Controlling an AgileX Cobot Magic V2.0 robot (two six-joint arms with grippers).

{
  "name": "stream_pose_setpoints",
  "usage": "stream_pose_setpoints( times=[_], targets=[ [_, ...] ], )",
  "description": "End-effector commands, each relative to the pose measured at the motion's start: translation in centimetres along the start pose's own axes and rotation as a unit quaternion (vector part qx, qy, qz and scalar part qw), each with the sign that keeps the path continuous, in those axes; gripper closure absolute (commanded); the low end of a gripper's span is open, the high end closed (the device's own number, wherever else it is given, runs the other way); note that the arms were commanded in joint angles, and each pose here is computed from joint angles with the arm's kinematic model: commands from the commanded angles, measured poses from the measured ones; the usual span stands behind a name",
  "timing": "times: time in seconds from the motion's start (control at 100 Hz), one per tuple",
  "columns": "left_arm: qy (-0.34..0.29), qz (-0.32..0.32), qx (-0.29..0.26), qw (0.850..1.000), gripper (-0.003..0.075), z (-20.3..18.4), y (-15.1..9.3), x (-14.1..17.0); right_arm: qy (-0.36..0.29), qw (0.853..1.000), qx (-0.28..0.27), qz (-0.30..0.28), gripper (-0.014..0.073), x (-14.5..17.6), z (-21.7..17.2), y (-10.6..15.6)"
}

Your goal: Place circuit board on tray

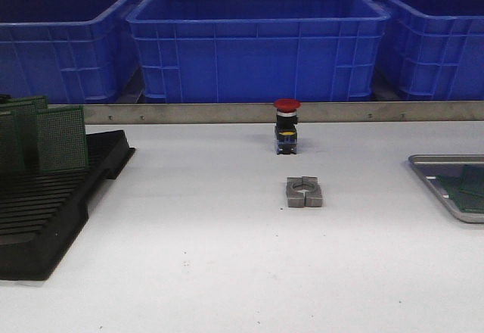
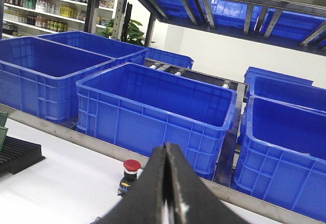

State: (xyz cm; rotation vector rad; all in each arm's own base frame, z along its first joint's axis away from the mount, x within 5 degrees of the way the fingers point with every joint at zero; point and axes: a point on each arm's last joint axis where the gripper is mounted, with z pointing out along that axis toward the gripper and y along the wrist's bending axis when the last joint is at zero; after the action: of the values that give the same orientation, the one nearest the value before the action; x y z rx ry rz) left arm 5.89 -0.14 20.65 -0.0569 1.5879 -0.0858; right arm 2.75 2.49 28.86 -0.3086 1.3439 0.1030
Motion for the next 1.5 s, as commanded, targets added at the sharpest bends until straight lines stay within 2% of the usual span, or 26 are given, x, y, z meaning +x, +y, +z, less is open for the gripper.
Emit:
stream_pose_setpoints(
  times=[0.0, 0.33, 1.49],
  targets=[
    [-0.018, -0.012, -0.004, 1.000, 0.0741, -0.33, 0.11, 0.44, -0.030, 0.999, 0.017, 0.002, 0.0655, -1.01, -0.39, -0.26],
    [0.008, 0.000, -0.006, 1.000, 0.0741, -0.38, 0.17, 1.20, -0.028, 0.999, 0.016, 0.003, 0.0655, -0.98, -0.34, -0.25],
    [0.005, 0.002, -0.006, 1.000, 0.0741, -0.39, 0.17, 1.10, -0.035, 0.999, 0.013, 0.006, 0.0655, -1.09, -0.39, -0.36]
  ],
)
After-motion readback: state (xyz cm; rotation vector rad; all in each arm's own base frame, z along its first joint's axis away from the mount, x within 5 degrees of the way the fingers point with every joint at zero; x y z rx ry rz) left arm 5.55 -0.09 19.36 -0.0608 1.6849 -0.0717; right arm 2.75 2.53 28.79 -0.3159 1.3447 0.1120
